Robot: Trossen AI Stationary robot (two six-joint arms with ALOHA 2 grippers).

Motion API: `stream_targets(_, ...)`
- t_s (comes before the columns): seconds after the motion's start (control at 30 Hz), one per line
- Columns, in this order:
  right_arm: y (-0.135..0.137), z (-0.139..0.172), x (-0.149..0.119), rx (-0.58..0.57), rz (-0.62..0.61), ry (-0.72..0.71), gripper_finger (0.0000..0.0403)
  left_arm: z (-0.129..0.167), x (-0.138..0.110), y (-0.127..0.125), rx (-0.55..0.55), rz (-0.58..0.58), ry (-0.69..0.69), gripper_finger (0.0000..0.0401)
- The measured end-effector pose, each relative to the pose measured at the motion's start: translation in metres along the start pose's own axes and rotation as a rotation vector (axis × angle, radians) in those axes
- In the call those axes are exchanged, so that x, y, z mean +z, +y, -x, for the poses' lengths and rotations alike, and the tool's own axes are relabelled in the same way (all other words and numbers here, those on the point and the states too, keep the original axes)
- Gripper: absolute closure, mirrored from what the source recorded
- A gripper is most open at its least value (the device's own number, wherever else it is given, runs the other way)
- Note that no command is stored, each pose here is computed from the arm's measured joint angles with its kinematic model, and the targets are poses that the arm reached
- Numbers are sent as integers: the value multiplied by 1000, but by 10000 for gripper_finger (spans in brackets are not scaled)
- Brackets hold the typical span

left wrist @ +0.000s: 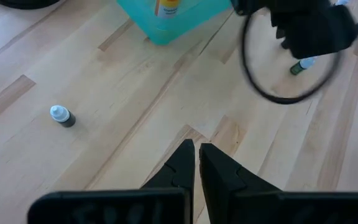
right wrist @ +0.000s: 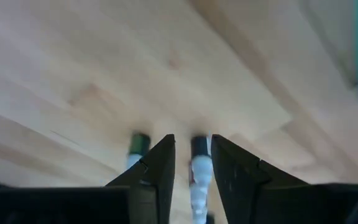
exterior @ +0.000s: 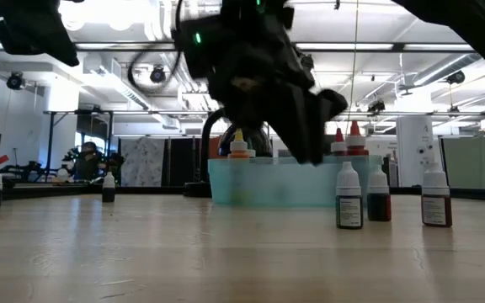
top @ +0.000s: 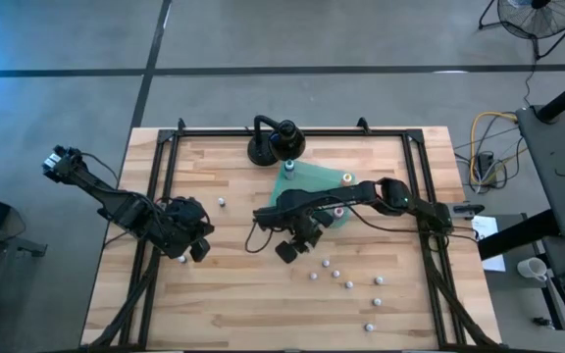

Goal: Pick & Place food coloring
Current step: Put the green food coloring bottle into the green bin

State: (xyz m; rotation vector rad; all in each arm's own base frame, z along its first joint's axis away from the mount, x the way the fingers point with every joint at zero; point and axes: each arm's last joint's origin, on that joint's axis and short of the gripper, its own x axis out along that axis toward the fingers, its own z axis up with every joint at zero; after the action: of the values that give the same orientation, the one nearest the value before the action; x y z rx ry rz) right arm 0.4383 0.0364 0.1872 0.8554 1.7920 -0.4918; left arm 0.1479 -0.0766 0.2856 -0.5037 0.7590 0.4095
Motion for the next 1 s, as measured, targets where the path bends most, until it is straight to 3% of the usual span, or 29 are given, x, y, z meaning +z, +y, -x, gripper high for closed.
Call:
stream_targets(0.33,30,63,-23,-88,153,-557,320,0,0,0,0,0,0,401)
stream_targets(0.57,41,100,-40,-56,246,-920,326,0,0,0,0,0,0,401)
stream_targets(1.0,45,118,-42,0,317,-1036,322,0,0,0,0,0,-1,401)
